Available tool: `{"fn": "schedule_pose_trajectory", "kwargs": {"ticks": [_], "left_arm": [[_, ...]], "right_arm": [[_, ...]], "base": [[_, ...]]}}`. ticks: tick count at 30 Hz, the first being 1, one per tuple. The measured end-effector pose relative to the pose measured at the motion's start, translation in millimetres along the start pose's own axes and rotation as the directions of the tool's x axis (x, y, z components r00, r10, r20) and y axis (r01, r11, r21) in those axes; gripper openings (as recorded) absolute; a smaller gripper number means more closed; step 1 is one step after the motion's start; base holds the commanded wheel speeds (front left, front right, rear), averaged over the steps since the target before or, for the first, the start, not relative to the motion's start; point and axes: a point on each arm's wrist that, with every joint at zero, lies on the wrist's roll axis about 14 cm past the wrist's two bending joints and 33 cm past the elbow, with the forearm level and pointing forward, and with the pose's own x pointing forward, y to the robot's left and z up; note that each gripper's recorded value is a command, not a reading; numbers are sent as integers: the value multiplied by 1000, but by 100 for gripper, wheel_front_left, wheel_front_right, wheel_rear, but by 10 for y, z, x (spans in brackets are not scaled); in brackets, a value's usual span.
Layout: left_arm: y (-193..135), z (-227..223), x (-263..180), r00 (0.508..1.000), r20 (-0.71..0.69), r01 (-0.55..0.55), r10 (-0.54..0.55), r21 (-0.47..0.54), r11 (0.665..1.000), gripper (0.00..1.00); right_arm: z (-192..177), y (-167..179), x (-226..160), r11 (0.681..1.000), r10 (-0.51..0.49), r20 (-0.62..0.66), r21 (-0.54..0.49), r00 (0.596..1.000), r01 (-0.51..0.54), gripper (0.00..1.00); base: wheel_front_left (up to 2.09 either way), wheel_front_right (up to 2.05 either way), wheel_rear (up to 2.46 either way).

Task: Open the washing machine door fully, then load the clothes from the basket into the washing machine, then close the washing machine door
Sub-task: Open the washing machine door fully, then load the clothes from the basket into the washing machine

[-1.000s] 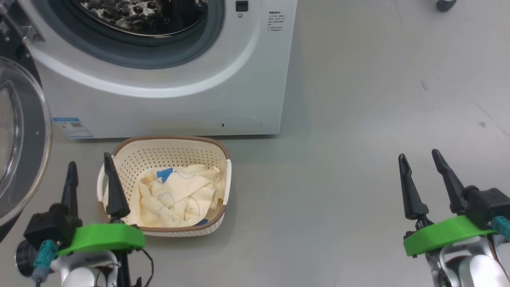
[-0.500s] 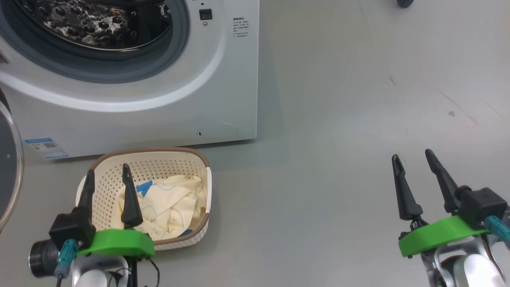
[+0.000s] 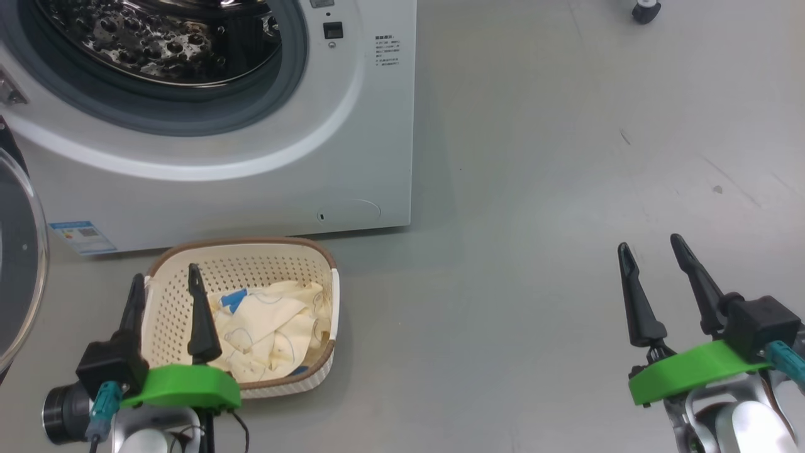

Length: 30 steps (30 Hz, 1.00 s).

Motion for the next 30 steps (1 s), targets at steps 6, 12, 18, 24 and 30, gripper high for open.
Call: {"fn": "schedule_pose_trajectory", "kwargs": {"ticks": [6,12,18,24,30], "left_arm": [[23,5,-9,1000,1,-12,12,2,1000,100],[50,-30,-31,1000,-9,-23,23,5,1000,100],[62,-61,-26,1000,-17,-22,22,9,1000,100],[44,-79,-28,1000,-22,-17,17,4,1000,100],[23,-77,-14,1000,-15,-7,7,4,1000,100]], "right_arm": [[0,10,1,1000,3,0,1,1000,-3,100],[-16,15,9,1000,5,-4,1,1000,-5,100],[-47,10,10,1000,3,-14,2,1000,-3,100],[-63,16,18,1000,5,-18,3,1000,-5,100],[-91,24,40,1000,8,-26,3,1000,-8,100]], "base": [[0,0,0],[36,-36,0],[118,-118,0],[195,-192,-3],[159,-154,-4]]}}
